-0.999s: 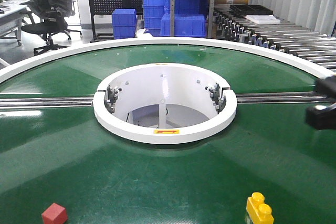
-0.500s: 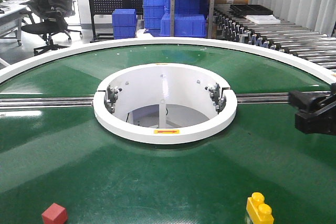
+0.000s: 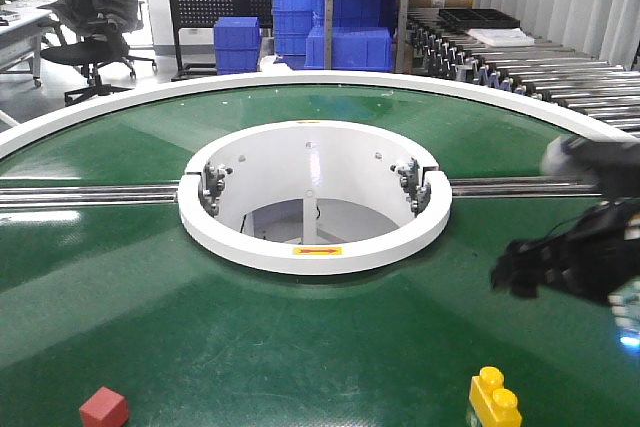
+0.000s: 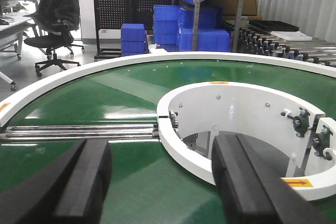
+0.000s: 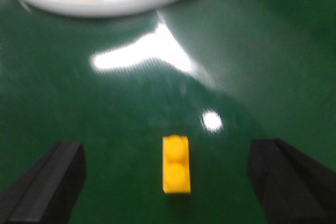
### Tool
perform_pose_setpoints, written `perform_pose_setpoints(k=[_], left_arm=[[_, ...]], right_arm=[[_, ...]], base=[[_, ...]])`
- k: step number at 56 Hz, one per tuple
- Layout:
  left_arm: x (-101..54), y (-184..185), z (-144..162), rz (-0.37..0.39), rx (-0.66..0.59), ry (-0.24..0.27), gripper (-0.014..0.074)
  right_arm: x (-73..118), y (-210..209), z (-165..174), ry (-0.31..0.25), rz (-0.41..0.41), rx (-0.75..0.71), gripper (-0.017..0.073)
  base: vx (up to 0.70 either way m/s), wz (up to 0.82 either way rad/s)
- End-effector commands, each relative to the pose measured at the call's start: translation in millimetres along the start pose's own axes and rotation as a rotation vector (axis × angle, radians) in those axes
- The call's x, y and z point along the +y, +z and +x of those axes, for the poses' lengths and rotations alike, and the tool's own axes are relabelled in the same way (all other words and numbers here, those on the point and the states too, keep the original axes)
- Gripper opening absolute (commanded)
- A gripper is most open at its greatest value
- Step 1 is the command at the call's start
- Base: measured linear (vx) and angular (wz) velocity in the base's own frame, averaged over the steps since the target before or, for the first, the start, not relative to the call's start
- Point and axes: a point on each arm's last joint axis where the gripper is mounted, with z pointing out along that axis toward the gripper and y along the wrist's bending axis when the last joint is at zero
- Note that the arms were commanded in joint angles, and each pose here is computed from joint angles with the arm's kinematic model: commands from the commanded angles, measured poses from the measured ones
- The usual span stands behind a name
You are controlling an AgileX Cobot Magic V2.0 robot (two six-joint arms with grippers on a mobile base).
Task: Pick red and yellow blocks into blue bin
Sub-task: 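Lower the right gripper onto the yellow block and close it, then lower the left gripper onto the red cube and close it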
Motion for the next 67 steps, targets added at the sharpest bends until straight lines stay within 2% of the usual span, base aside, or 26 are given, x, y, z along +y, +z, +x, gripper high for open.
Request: perform_pose_setpoints(k=[1, 11, 21, 33, 40, 45, 49, 58, 67], left_arm=[[0.5, -5.8, -22.3, -0.009, -0.131, -0.002, 0.0539], [0.5, -5.8, -22.3, -0.009, -0.131, -0.002, 0.0539], [0.4, -5.8, -22.3, -0.009, -0.131, -0.002, 0.0539], [0.4, -5.8, -21.9, -0.008, -0.126, -0.001, 0.0539], [0.3, -5.6, -21.0, -0.007, -0.116, -0.001, 0.0539], [0.1, -5.5, -20.0, -0.006, -0.105, -0.001, 0.0539], [0.1, -5.5, -19.3, -0.005, -0.098, -0.001, 0.0539], [0.0, -5.4, -18.9, -0.004, -0.094, -0.001, 0.0539], [-0.5, -5.2, -15.0, 0.002, -0.050, -0.001, 0.0539]], right_arm=[[-2.0, 13.2, -17.1, -0.019, 0.030, 0.026, 0.0633], [-7.1, 66.8, -14.8, -0.037, 0.067, 0.157, 0.0631], [-9.0, 115.0, 1.4, -0.038, 0.066, 0.277, 0.0622], [-8.0, 151.0, 13.2, -0.038, 0.037, 0.319, 0.0612], [-6.8, 164.7, 19.4, -0.056, 0.013, 0.343, 0.0582], [-5.9, 170.4, 21.9, -0.047, 0.002, 0.350, 0.0517], [-5.5, 173.4, 23.3, -0.040, -0.002, 0.355, 0.0408], [-5.6, 173.8, 23.5, -0.041, -0.002, 0.355, -0.0004], [-5.5, 173.1, 23.9, -0.041, -0.003, 0.361, -0.0016]], base=[[0.00, 0.00], [0.00, 0.00], [0.00, 0.00], [0.00, 0.00], [0.00, 0.00], [0.00, 0.00], [0.00, 0.00], [0.00, 0.00], [0.00, 0.00]])
